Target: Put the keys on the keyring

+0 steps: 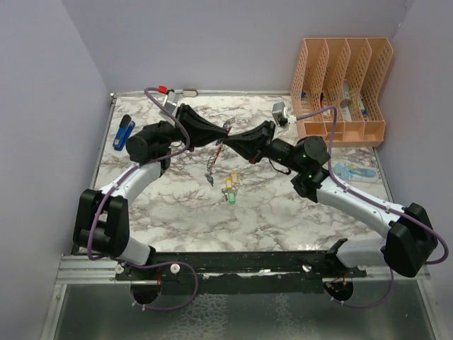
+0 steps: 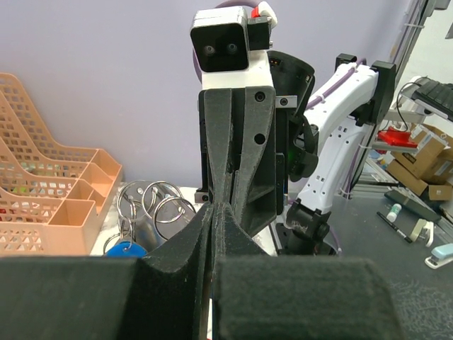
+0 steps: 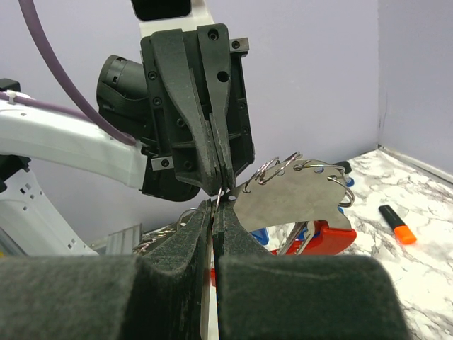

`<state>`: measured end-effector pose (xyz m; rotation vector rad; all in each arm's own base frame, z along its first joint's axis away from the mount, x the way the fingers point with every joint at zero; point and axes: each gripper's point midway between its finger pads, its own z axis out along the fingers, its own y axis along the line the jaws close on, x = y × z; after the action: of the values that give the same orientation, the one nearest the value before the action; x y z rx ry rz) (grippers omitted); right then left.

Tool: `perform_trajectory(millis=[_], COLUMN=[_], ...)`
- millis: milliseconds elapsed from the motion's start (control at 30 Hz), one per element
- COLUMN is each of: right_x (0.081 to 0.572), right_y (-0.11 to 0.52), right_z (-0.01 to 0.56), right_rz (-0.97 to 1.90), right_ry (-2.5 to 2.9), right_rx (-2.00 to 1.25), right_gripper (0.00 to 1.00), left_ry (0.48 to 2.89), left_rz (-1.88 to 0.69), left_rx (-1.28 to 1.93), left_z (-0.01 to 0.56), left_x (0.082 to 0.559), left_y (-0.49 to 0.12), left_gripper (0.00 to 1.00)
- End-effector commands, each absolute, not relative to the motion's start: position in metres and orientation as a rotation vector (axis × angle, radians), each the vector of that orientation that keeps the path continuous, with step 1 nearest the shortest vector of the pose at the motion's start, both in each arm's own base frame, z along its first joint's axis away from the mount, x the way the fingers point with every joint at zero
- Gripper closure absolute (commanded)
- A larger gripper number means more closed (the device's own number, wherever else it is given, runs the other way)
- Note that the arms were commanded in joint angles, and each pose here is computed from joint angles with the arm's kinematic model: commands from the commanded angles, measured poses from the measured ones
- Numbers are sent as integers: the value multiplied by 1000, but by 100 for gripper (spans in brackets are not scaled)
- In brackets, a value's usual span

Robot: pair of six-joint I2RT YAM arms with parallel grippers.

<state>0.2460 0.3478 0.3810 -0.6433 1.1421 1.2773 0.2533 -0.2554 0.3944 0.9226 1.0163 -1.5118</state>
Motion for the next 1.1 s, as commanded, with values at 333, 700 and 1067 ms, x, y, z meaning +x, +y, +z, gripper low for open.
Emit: perform_trajectory(millis=[333, 700, 1067], right_x=[231, 231, 250], right_y=[334, 332, 328], right_z=[436, 436, 416], right_rz=[1278, 1262, 1152], right_ry=[919, 923, 1051], right_rx=[-604, -603, -577], right_gripper=[98, 98, 59], left_ry=[861, 861, 917], left_rz=[-1480, -1484, -1418], left_rx=[1126, 1139, 1343], left_z=[373, 373, 376], left_x=[210, 208, 209], left_y=[-267, -268, -261], left_gripper=[94, 100, 100])
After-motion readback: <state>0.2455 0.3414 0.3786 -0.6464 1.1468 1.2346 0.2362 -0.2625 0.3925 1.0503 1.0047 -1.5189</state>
